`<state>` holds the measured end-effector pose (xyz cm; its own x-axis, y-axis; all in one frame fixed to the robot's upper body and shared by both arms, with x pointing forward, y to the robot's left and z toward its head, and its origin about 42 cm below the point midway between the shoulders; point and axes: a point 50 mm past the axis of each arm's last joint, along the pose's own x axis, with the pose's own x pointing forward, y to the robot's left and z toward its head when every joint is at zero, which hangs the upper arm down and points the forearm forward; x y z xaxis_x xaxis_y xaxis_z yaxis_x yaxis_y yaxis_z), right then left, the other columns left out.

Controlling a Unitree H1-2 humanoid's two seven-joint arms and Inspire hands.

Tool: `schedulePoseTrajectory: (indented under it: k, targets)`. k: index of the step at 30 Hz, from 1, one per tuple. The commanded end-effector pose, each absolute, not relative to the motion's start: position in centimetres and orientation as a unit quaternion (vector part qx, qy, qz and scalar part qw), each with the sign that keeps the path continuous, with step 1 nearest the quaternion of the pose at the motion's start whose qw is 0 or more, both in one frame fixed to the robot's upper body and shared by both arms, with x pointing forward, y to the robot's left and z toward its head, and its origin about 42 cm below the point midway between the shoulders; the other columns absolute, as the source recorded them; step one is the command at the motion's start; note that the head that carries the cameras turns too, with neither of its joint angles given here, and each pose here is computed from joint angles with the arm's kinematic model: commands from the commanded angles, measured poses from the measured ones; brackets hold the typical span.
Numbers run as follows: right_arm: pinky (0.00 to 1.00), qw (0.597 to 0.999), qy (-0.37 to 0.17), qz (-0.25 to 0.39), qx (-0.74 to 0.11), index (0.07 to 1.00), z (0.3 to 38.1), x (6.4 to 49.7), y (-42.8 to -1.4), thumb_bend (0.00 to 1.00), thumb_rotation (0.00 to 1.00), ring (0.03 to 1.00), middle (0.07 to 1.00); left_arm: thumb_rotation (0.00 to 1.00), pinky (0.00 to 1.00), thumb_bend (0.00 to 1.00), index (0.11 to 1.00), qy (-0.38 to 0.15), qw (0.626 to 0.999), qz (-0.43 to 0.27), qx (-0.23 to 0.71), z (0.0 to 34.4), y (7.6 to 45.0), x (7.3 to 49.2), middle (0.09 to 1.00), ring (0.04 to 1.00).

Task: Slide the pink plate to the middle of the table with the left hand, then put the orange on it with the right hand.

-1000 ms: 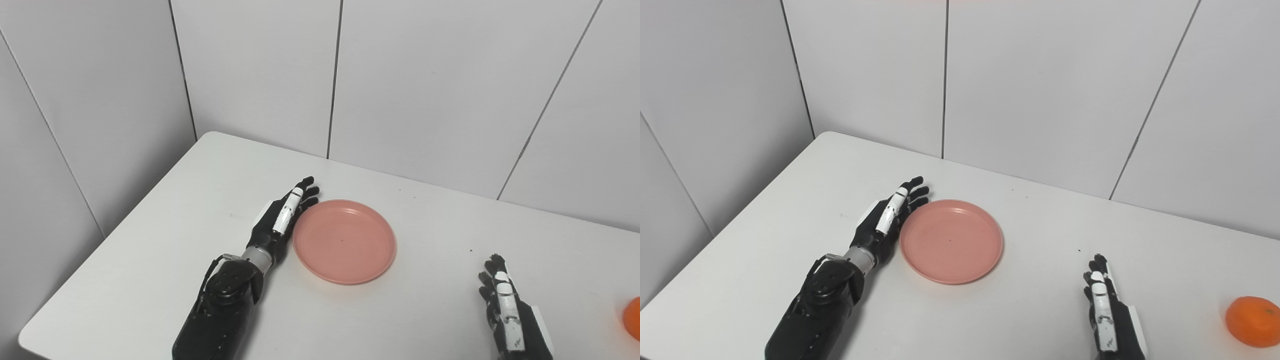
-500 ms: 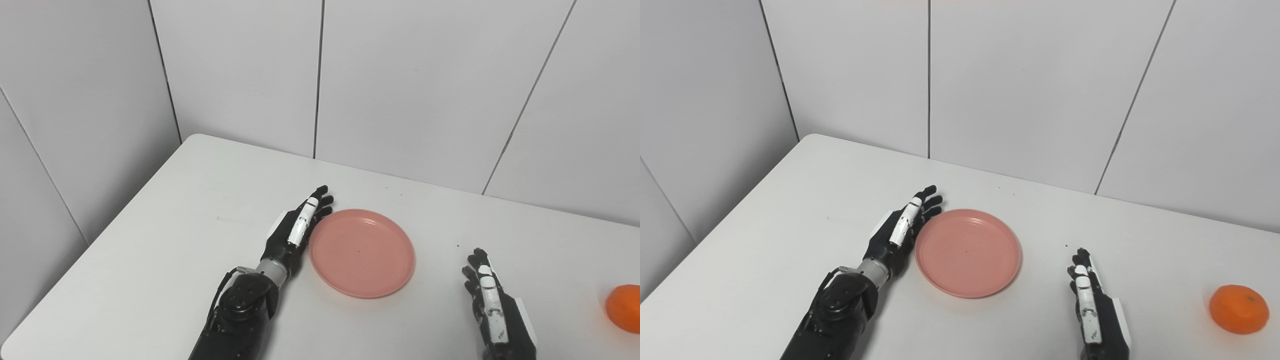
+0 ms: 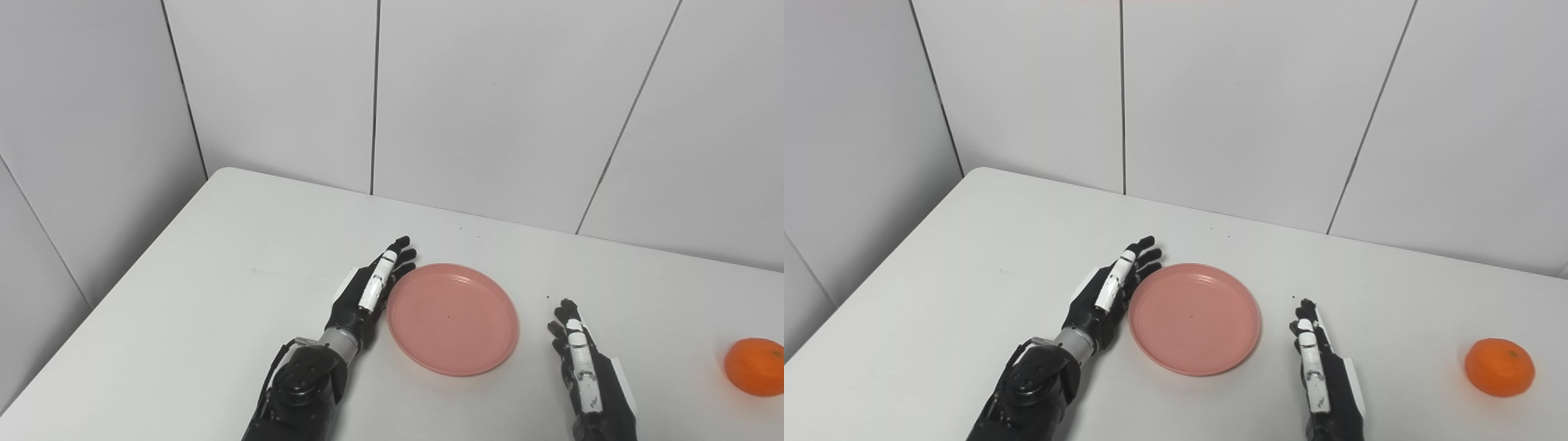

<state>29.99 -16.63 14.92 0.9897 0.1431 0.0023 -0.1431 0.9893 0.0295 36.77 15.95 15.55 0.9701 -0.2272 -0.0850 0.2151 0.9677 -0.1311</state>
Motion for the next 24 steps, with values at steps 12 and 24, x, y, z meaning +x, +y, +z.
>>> schedulePoseTrajectory:
  k: [12,24]
  targets:
    - [0.94,0.997,-0.021,0.079,0.002,0.954,16.3,30.4,-14.7,0.29,1.00,0.939,0.955,1.00,0.94,0.37,0.927,0.068,0.981,-0.168,-0.074,15.6,12.5,35.5,0.939,0.937]
    - [0.93,0.997,-0.024,0.078,-0.010,0.944,16.9,30.6,-13.0,0.34,1.00,0.932,0.947,1.00,0.95,0.40,0.948,0.059,0.981,-0.171,-0.073,16.0,13.5,34.2,0.958,0.953]
